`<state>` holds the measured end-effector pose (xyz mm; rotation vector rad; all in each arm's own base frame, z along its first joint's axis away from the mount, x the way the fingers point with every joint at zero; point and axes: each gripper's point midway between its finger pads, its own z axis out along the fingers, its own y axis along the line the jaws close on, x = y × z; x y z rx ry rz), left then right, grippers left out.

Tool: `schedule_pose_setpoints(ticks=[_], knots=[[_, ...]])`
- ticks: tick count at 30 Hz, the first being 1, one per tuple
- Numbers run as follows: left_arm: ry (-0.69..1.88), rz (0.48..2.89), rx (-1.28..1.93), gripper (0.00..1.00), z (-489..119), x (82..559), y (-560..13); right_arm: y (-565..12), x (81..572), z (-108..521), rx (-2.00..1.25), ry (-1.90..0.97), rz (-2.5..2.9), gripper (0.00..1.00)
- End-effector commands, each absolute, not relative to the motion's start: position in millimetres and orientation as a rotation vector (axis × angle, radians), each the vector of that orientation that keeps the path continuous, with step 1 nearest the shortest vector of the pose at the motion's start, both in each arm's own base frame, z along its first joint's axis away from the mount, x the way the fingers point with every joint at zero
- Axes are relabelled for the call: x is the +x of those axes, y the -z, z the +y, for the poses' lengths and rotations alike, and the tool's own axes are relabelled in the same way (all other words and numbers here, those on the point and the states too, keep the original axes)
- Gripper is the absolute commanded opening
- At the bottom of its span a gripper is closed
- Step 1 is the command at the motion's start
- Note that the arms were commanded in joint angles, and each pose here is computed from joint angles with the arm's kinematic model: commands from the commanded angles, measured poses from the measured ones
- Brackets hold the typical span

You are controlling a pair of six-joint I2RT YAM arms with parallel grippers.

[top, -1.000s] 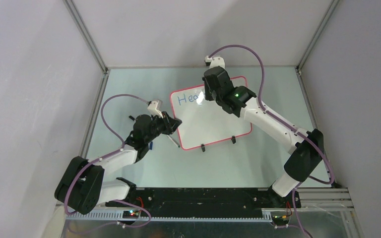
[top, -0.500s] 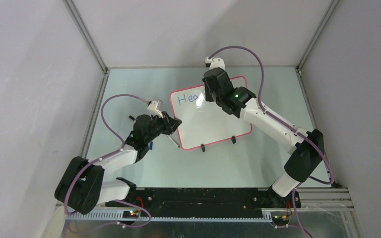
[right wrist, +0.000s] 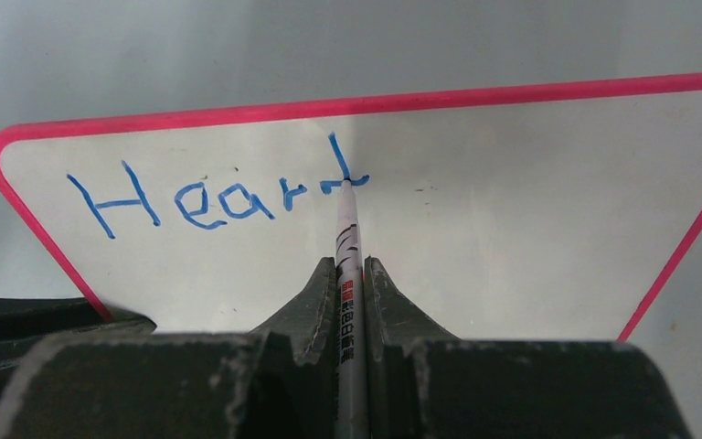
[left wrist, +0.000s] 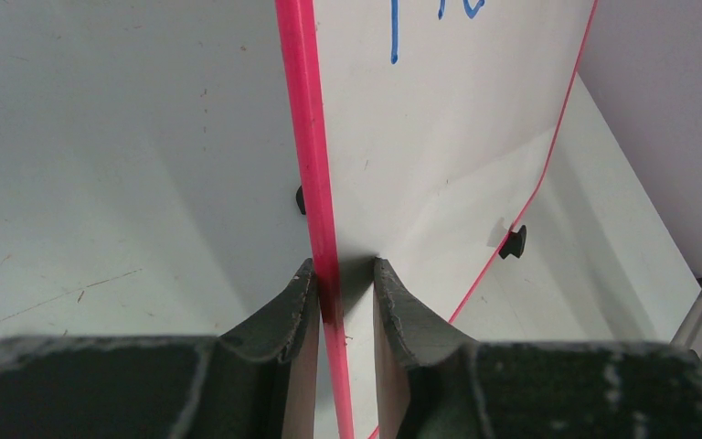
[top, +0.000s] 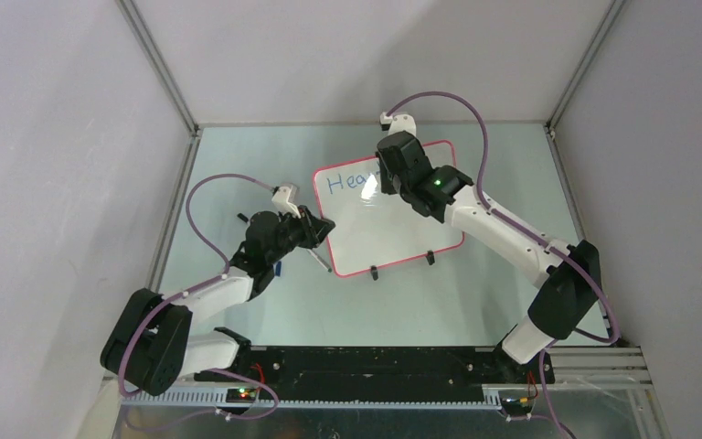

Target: Write a sentence on the whiteboard

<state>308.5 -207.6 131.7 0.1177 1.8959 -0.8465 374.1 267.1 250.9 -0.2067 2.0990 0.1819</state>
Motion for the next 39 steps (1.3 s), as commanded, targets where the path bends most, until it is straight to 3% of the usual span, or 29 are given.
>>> schedule_pose_setpoints(ticks=[1,39], knots=[[0.773,1.857,0.161,0.16,-203.9,316.1,-142.6,-257.7,366.2,263.5,-0.192,-0.200,2.087,0.00],[0.775,1.854,0.165,0.16,-205.2,315.4,-143.3,-251.2,363.1,245.5,-0.162,-0.139,2.105,0.00]])
